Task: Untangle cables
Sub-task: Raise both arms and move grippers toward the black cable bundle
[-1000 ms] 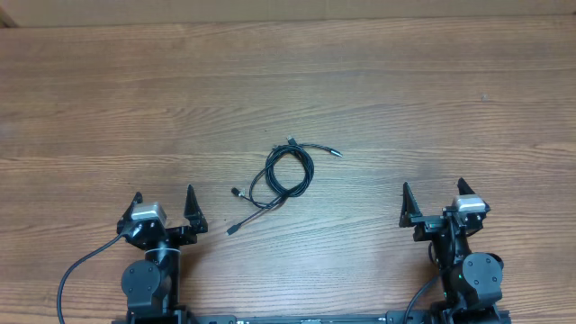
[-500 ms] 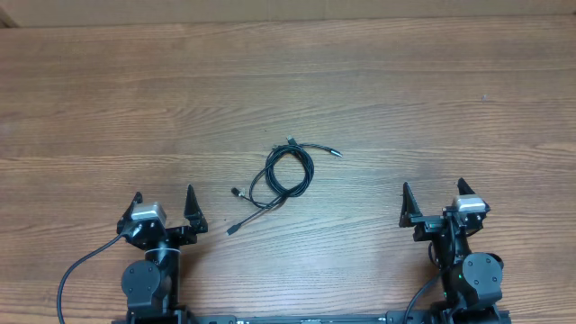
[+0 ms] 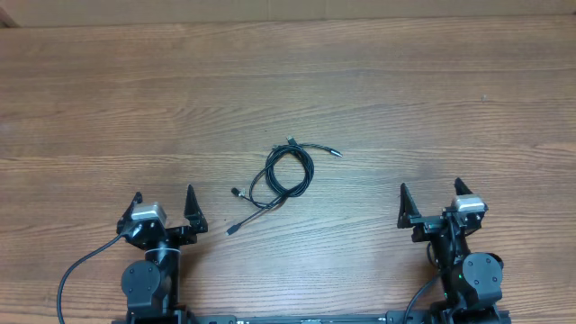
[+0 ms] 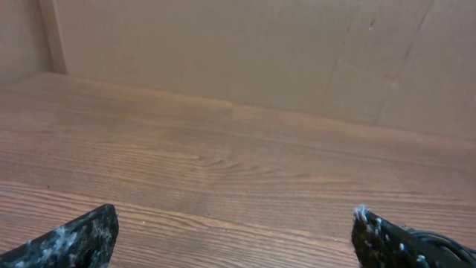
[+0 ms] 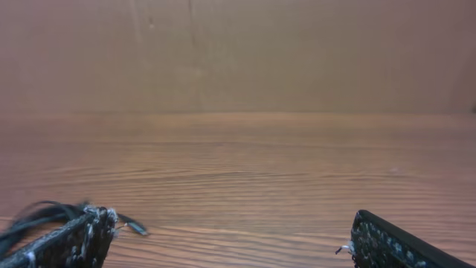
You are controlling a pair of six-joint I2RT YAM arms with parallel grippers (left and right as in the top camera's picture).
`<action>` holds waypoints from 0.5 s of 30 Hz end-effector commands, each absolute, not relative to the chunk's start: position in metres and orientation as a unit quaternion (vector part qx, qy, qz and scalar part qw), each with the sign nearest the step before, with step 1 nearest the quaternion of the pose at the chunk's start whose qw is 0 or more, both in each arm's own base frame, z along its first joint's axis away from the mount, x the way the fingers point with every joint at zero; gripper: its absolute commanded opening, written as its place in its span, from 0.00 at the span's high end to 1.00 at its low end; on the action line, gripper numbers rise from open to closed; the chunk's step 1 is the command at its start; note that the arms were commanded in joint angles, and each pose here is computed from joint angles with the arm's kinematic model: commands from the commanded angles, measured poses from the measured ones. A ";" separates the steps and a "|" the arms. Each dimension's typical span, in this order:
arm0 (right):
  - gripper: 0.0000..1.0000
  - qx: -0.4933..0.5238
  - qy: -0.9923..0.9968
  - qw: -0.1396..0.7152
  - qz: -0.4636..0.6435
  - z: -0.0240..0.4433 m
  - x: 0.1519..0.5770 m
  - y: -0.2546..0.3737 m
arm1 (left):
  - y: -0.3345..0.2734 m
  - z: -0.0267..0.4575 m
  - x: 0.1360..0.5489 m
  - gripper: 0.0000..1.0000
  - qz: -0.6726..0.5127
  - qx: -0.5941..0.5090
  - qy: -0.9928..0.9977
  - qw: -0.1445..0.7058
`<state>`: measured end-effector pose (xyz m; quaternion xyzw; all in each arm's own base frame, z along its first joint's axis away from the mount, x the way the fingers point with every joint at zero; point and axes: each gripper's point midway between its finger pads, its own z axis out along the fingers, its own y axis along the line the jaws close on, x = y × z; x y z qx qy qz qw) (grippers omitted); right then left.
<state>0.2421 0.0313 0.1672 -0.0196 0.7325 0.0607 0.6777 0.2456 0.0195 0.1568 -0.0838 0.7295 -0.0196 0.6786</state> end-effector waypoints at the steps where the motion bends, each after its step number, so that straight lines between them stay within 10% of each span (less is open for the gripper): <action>1: 0.00 -0.004 0.727 0.674 0.134 0.176 0.238 0.046 | 0.018 0.177 0.242 0.01 -0.012 -0.072 0.719 0.691; 15: 0.00 -0.037 0.740 0.649 0.171 0.284 0.173 0.054 | -0.032 0.307 0.173 0.00 -0.100 0.028 0.739 0.666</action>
